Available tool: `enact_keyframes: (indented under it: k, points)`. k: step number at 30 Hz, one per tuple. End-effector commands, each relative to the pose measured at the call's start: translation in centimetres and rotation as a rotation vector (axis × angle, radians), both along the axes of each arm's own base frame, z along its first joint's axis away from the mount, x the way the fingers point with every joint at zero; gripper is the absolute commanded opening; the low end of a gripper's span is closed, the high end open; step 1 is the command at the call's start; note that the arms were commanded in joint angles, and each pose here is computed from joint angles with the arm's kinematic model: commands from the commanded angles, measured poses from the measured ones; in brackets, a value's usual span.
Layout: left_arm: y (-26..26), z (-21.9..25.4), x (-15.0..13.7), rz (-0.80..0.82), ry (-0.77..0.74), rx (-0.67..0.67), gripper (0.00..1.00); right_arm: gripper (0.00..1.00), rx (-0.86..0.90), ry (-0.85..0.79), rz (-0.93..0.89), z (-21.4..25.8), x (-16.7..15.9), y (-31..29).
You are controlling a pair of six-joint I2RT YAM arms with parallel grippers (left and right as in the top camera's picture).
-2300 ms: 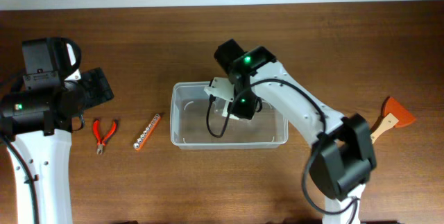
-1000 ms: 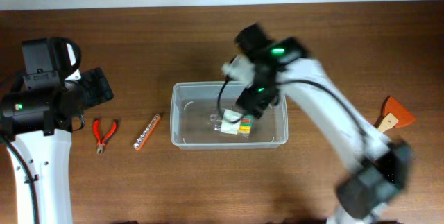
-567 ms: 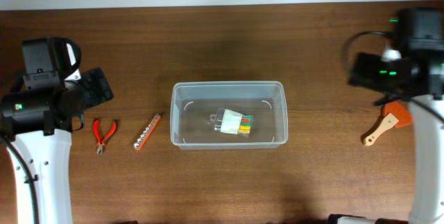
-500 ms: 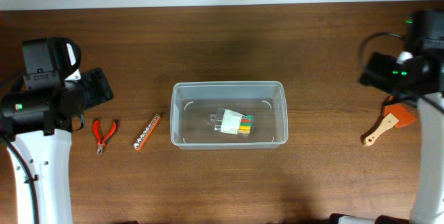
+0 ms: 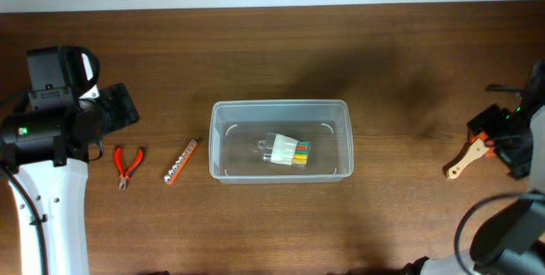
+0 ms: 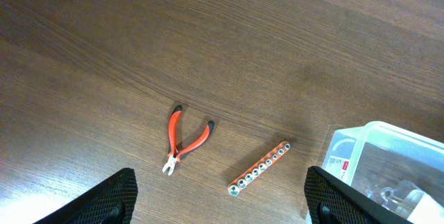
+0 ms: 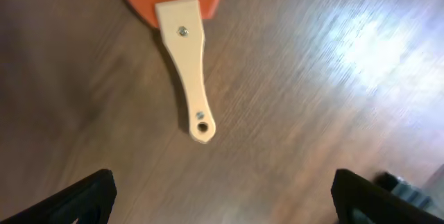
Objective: Pack container
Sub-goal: 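Lower the right gripper and grasp the wooden scraper handle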
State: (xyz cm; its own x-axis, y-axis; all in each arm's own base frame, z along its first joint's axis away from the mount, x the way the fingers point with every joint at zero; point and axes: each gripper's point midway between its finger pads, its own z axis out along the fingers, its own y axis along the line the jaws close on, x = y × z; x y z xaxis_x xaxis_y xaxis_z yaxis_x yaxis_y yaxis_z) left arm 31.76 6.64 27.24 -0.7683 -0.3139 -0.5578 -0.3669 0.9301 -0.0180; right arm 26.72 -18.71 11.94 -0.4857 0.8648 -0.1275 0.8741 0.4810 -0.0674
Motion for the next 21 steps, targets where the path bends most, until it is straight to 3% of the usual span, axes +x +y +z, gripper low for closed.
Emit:
enact_keyframes:
  k: [1, 21]
  points:
    - [0.3, -0.2, 0.0, -0.005, 0.012, 0.013, 0.79, 0.99, 0.061, 0.031, 0.010, -3.1, -0.3, 0.6]
    - [0.3, -0.2, 0.0, -0.005, 0.012, 0.013, 0.80, 0.99, 0.132, 0.056, 0.132, -12.2, 1.4, 0.6]
